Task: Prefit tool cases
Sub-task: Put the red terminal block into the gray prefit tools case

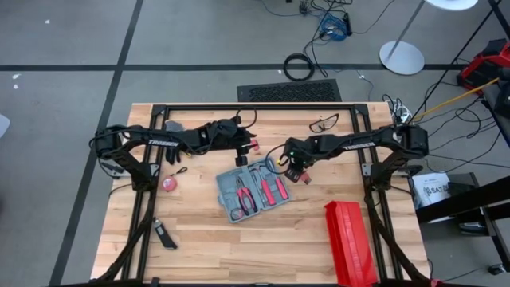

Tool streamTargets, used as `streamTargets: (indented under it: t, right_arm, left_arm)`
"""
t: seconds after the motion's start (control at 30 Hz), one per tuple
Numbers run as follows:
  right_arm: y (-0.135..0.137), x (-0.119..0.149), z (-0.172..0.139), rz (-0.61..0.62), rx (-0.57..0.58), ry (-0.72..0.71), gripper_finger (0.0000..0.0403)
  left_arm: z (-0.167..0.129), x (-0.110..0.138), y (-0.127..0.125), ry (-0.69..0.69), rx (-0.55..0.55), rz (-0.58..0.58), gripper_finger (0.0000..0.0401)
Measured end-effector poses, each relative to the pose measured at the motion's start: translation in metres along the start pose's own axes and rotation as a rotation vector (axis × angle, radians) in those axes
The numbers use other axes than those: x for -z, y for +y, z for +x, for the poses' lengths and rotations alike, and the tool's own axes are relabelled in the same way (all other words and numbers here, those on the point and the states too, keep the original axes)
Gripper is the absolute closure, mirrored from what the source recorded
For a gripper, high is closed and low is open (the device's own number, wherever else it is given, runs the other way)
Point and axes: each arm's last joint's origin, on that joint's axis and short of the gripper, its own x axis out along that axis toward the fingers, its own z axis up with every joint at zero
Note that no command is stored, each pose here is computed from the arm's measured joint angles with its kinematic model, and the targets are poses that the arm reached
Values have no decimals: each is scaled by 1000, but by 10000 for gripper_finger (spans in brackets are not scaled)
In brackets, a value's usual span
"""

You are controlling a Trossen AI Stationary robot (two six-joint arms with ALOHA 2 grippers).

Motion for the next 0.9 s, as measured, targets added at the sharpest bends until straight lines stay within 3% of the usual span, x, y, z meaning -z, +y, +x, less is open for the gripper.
streamTargets:
  t: [0.2, 0.6, 0.9]
  right_arm:
    - [1, -1, 5, 30, -3, -5, 227]
    - [1, 0, 24, 49, 2, 47, 226]
    - [1, 5, 48, 10, 27, 122, 258]
  left_arm:
    - [0, 0, 0, -1, 0, 0, 244]
    - [0, 0, 0, -2, -1, 0, 244]
    - [0, -1, 0, -7, -3, -1, 244]
